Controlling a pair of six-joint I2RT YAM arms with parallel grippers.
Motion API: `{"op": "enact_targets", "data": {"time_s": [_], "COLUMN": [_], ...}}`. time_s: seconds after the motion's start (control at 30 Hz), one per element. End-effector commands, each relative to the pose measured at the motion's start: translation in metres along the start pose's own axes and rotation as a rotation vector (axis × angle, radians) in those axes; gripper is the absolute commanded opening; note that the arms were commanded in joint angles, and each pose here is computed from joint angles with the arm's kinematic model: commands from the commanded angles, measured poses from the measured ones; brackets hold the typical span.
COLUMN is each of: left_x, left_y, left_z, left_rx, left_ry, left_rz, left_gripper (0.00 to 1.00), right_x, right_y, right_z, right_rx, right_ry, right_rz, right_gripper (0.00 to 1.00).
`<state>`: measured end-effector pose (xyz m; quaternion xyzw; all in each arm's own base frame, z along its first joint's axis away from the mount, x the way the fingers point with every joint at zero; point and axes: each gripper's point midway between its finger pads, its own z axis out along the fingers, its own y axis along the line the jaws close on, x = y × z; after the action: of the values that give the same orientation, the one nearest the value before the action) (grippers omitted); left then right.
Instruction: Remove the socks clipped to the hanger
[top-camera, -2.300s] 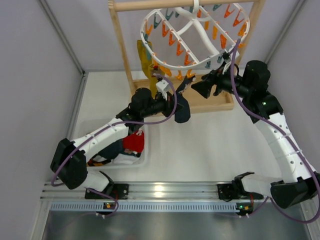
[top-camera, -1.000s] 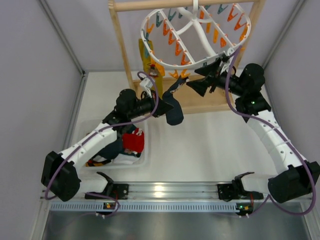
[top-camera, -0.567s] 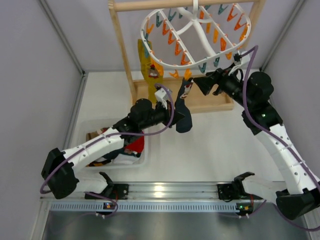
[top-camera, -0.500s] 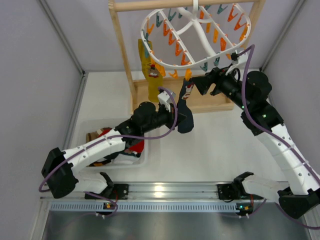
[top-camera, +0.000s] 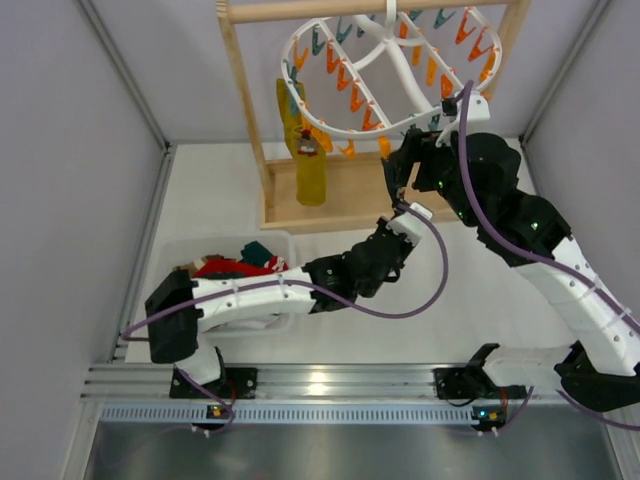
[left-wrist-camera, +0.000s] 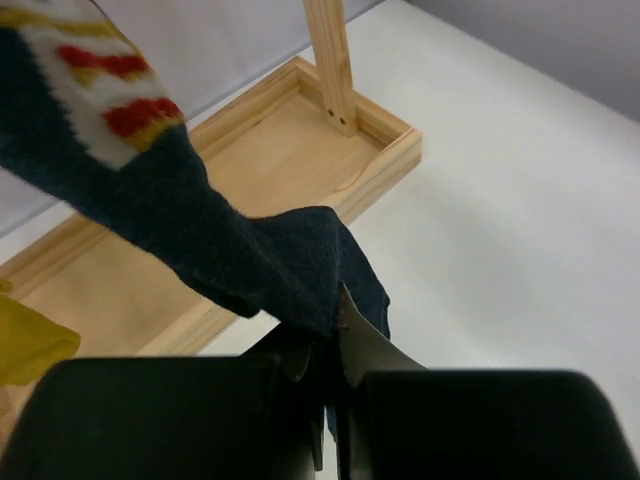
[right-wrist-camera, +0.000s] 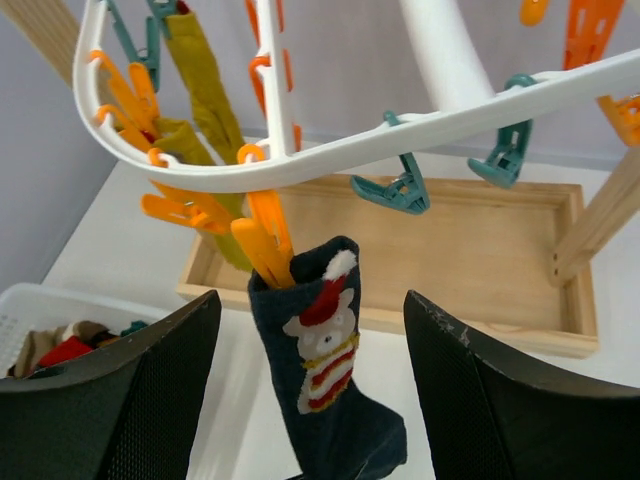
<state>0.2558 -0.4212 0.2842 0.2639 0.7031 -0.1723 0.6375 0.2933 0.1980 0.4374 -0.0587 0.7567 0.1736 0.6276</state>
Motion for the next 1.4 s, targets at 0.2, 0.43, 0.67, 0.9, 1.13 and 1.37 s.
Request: {"op": "enact_targets", "data": {"time_s": [0.2, 0.43, 0.67, 0.9, 1.13, 1.37], "left_x": [0.009, 0.006, -0.003, -0.011, -0.015, -0.016], "left_y": [-0.025, -0.036, -0.038, -0.042, -0.049, -0.061], "left_z": [0.047, 0.067, 0.071, 0.073, 0.072, 0.072], "left_rx": [-0.184, -0.239, -0.250, -0.235, -0.207, -0.182], "left_ry": [0.032, 0.029, 0.014, -0.002, -0.015, -0.024], "left_rz": [0.275, 0.319, 0.316, 0.298, 0.275, 0.272], "left_gripper": [0.00, 0.00, 0.00, 0.00, 0.00, 0.00], "right_x": [-0.023, -0.022, -0.016, -0.005, -0.011, -0.016], "right_y": [-0.023, -0.026, -0.046, -0.056, -0.073, -0.074], "right_z": [-0.019, -0.005, 0.001, 0.009, 0.020, 0.033], "right_rx": [0.129, 0.221, 0.393, 0.465, 0.529, 0.552], "right_ry": [0.056, 0.111, 0.096, 0.089, 0.039, -0.003], "right_rz": [-0.116, -0.232, -0.301, -0.316, -0.304, -0.303], "right_gripper": [0.70, 0.70, 0.69, 0.63, 0.58, 0.57]}}
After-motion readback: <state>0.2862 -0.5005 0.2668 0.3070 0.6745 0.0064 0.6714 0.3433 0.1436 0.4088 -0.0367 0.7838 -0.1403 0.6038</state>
